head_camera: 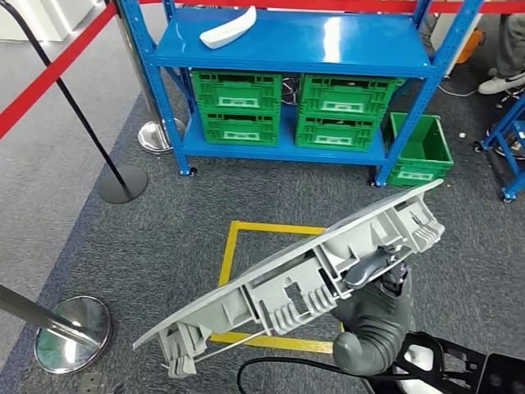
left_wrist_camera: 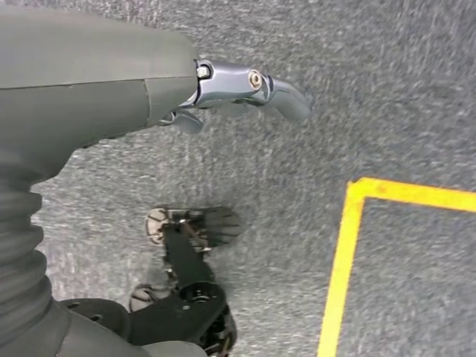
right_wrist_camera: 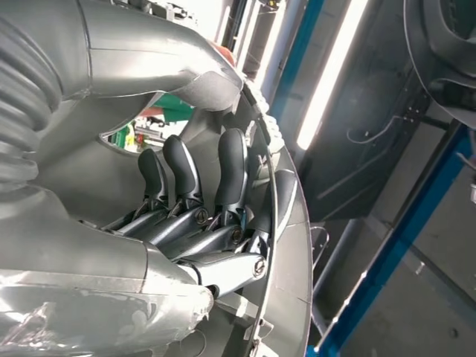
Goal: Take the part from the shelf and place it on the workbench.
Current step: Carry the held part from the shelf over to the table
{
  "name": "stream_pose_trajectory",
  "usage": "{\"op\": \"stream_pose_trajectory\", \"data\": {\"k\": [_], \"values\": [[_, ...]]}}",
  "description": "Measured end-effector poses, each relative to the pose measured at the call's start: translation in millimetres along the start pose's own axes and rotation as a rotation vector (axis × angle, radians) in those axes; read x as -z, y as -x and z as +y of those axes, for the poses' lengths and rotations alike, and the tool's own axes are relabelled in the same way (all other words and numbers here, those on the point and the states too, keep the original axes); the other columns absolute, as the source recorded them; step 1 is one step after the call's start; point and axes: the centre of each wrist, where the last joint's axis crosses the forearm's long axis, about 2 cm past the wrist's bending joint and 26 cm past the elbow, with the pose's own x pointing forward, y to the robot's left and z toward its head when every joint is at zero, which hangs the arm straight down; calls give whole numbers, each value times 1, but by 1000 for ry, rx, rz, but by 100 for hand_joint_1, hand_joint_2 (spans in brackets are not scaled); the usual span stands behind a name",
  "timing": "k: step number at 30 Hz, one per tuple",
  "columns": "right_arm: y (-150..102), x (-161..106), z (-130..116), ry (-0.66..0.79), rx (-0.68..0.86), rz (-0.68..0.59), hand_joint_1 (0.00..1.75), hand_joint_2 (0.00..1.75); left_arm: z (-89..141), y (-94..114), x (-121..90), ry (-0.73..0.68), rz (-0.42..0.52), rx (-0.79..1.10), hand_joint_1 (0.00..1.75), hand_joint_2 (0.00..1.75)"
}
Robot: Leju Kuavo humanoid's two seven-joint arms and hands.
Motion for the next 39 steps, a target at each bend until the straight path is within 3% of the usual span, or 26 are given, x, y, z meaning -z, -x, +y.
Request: {"op": "stream_pose_trajectory", "data": {"k": [30, 39], "values": [[0, 1, 0, 1, 21, -29, 175, 175, 11, -2, 1, 1, 1, 37, 0, 175], [-3, 13, 2, -1, 52, -99, 175, 175, 26, 0, -1, -31, -16, 45, 0, 175]]}}
